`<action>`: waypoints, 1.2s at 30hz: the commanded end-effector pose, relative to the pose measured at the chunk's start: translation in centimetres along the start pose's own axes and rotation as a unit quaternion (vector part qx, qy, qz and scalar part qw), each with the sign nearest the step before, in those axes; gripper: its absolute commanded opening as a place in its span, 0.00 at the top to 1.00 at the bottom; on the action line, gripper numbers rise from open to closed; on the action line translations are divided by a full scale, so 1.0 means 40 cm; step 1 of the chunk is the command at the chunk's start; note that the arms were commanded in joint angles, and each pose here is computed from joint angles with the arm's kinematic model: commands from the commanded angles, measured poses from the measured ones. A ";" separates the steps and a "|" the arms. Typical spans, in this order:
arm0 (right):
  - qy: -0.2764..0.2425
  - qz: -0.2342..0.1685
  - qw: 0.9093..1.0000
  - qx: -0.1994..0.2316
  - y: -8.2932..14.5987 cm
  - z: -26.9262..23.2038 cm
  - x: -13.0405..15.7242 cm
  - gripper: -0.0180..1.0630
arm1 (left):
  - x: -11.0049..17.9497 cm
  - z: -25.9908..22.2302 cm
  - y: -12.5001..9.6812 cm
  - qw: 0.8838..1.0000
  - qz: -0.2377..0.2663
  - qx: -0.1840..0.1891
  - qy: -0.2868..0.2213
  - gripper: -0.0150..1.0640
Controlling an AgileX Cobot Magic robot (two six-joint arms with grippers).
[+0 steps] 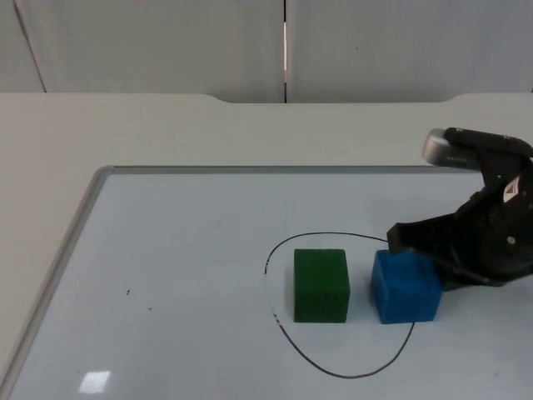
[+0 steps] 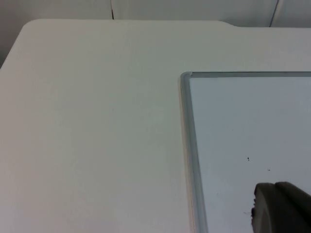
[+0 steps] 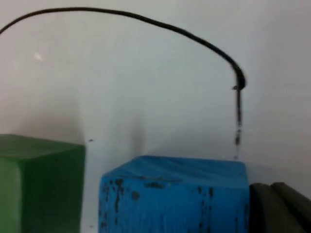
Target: Push the two cubes into the marked area.
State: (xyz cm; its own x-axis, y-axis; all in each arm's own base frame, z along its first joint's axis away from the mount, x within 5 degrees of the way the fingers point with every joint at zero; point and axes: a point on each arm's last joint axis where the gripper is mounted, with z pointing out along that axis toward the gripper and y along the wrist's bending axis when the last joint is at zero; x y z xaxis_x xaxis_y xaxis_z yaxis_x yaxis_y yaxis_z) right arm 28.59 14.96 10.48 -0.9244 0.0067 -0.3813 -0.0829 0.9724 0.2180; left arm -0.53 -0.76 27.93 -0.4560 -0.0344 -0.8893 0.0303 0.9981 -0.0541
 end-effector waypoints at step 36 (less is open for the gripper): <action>-0.001 -0.085 0.996 -0.013 0.055 -0.067 0.014 0.98 | 0.002 0.001 0.001 1.000 -0.003 -0.003 -0.001 0.99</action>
State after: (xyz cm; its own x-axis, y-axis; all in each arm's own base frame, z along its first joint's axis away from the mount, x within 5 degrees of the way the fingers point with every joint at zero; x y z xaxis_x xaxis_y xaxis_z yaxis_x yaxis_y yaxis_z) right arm 27.02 16.84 12.26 -0.9055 -0.1390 -0.4008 -0.2291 0.9555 0.1861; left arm -0.53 -0.76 27.93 -0.4560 -0.0362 -0.8892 0.0294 0.9980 -0.0557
